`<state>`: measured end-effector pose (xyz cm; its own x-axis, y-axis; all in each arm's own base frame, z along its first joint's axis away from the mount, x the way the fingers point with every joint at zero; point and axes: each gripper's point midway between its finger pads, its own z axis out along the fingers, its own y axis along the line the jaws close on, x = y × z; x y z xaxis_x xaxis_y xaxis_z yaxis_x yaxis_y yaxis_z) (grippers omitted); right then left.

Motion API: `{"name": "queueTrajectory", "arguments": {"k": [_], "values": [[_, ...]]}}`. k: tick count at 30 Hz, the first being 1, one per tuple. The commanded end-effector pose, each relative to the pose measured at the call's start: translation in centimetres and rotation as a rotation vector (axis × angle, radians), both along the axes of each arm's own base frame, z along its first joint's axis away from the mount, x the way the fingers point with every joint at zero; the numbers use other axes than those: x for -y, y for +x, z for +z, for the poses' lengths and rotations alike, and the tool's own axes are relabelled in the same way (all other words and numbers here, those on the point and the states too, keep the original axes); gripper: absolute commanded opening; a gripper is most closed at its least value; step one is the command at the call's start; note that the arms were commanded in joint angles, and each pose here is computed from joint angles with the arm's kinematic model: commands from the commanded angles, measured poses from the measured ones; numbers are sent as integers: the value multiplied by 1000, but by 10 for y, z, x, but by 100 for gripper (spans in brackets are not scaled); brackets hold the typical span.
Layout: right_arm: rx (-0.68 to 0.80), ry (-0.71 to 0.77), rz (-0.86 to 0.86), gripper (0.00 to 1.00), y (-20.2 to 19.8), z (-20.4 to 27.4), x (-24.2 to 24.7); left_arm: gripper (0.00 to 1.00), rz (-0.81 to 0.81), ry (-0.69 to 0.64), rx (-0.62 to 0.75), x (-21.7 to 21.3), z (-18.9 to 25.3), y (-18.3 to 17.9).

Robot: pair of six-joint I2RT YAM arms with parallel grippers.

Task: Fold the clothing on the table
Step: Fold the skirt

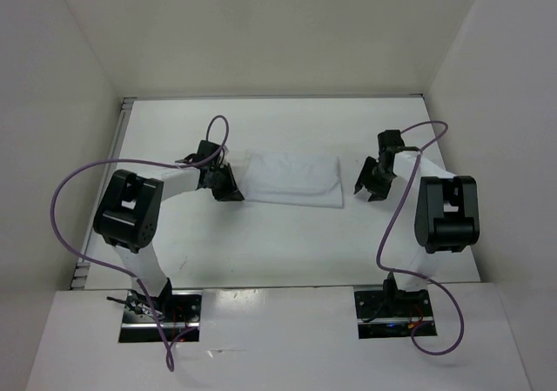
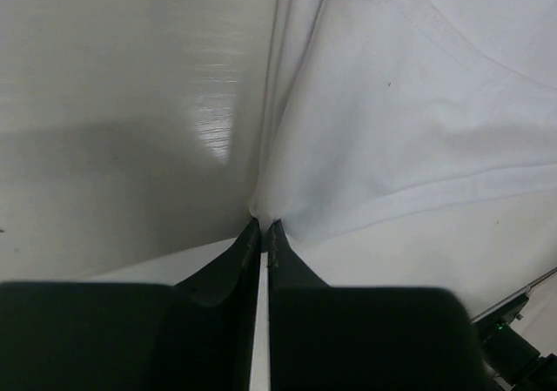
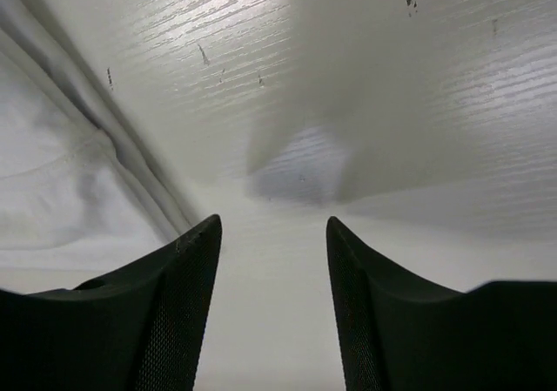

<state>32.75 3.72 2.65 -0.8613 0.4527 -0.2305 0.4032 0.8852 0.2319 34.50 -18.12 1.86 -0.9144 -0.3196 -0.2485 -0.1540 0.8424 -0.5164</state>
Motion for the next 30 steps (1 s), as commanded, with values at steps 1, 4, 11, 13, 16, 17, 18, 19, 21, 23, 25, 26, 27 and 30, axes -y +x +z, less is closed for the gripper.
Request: {"name": "queueTrajectory", "arguments": {"k": [1,4,11,13,16,17,18,19,21,23,25,26,27,30], "values": [[112,-12,7,58,10,39,4,17,-16,32,5,-12,13,-9],[196,-13,6,59,10,66,4,55,-4,-25,107,-4,61,-9],[159,174,64,59,5,57,-32,63,12,-35,299,-1,141,0],[145,233,78,59,10,48,-42,53,-48,-102,311,13,153,0],[115,283,81,59,17,33,-50,33,-134,-165,331,34,159,9],[105,296,76,59,18,29,-52,30,-150,-162,333,38,159,11],[99,309,80,59,19,28,-54,21,-160,-172,324,42,157,17],[109,312,72,59,25,25,-54,15,-186,-183,327,49,157,18],[91,330,65,59,27,18,-57,4,-212,-211,315,57,150,24],[80,340,67,59,30,12,-59,0,-260,-242,287,70,141,26],[78,353,62,59,32,10,-60,0,-284,-255,262,79,133,27],[81,353,62,59,34,7,-60,0,-297,-252,241,81,122,29],[91,366,57,59,37,9,-62,0,-316,-261,234,89,121,28],[79,382,39,58,41,0,-64,0,-335,-257,201,99,104,27]]}}
